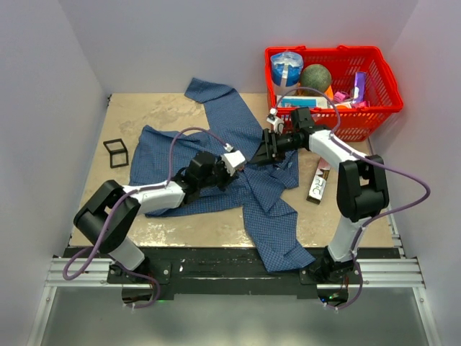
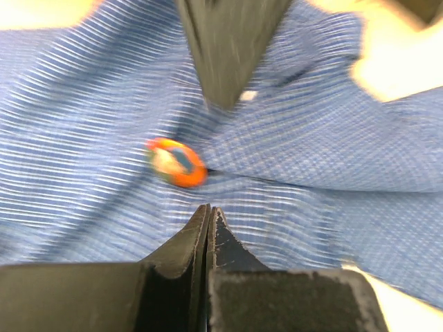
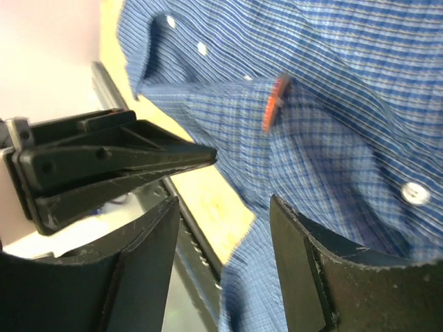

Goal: Remove the brooch from the garment

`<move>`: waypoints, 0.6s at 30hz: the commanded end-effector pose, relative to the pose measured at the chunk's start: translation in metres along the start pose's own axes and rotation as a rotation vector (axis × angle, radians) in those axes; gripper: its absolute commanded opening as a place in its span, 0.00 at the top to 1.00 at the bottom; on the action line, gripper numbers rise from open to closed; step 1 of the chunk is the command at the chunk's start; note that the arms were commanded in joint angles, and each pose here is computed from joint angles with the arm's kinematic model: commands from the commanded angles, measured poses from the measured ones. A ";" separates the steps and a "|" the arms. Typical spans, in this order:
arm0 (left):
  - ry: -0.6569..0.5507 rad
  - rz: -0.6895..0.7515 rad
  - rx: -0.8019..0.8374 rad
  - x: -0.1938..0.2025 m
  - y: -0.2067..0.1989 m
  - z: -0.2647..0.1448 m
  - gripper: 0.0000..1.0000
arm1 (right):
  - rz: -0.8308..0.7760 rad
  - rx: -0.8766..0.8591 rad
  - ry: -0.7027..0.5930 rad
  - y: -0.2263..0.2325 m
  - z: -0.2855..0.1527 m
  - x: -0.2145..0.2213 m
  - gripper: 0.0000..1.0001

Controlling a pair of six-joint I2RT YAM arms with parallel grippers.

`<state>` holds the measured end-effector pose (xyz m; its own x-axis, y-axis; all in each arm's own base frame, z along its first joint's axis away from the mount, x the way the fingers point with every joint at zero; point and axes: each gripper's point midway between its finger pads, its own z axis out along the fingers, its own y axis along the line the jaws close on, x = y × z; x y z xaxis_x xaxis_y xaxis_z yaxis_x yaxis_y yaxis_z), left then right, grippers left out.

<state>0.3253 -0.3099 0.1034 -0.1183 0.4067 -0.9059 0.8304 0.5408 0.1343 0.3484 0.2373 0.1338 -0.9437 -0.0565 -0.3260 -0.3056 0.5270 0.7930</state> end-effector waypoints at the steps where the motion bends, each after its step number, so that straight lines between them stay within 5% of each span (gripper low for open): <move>1: -0.053 -0.247 0.158 -0.004 -0.042 -0.006 1.00 | -0.184 0.106 -0.008 -0.021 -0.023 0.001 0.42; 4: -0.051 -0.246 0.147 -0.002 -0.040 -0.003 1.00 | -0.253 0.167 -0.004 -0.036 -0.024 0.003 0.42; 6: -0.042 -0.237 0.091 -0.001 -0.029 -0.001 0.82 | -0.299 0.213 -0.021 -0.042 -0.024 -0.002 0.43; 11: -0.105 -0.277 0.046 -0.035 -0.002 0.006 0.71 | -0.429 0.284 -0.115 -0.037 -0.037 -0.024 0.44; 18: 0.059 -0.529 -0.052 -0.033 0.022 0.045 0.55 | -0.407 0.331 -0.183 -0.031 -0.049 -0.023 0.44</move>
<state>0.3460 -0.3376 0.1167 -0.3996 0.1900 -0.8968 0.7521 0.6272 -0.2022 0.3562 0.1838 0.1113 -0.8006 -0.2127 -0.5602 -0.5191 0.7132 0.4711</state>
